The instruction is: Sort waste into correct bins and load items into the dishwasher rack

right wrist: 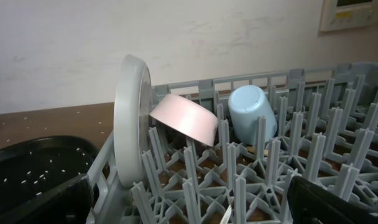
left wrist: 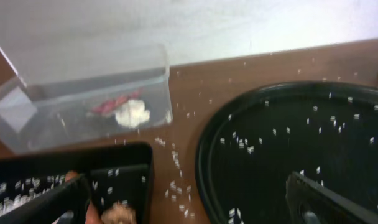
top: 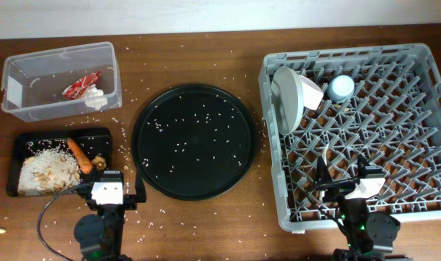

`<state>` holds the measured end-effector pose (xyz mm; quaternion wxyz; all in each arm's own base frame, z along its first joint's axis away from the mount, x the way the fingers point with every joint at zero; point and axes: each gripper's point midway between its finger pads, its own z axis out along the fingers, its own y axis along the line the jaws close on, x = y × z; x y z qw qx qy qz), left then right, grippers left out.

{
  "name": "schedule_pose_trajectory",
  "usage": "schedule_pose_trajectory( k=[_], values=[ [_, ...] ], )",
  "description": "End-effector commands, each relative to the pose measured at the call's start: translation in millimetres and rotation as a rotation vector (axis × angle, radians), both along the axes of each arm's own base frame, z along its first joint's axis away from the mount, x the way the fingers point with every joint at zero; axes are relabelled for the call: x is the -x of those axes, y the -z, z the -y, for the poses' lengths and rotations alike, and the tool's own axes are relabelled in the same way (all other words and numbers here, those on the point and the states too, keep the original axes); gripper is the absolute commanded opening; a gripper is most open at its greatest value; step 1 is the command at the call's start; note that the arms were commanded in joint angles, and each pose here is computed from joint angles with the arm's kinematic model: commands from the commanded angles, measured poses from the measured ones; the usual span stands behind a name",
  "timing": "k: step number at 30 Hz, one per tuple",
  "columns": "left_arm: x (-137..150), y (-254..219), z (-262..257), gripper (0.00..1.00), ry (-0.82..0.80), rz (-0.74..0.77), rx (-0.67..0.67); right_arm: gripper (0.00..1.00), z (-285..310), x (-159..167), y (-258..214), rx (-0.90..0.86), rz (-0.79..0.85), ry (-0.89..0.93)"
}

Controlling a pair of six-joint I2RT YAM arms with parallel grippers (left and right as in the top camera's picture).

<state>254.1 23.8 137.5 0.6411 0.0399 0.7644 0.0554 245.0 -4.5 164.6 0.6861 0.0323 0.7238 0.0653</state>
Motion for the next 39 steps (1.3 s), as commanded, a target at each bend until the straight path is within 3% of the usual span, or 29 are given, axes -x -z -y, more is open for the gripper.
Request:
schedule_pose_trajectory(
  k=[1,4,39],
  values=[
    [6.1,1.2,-0.5,0.99,-0.017,0.005,-0.021,0.99,1.3,0.0,2.6,-0.005,-0.002,0.005],
    [8.7,-23.6,7.2,0.99,-0.003,0.112,-0.042,0.99,1.3,0.0,2.5,-0.005,-0.002,0.005],
    [8.4,-21.1,13.0,0.99,0.020,0.102,-0.039,0.98,1.3,0.0,2.6,-0.005,-0.002,0.005]
  ],
)
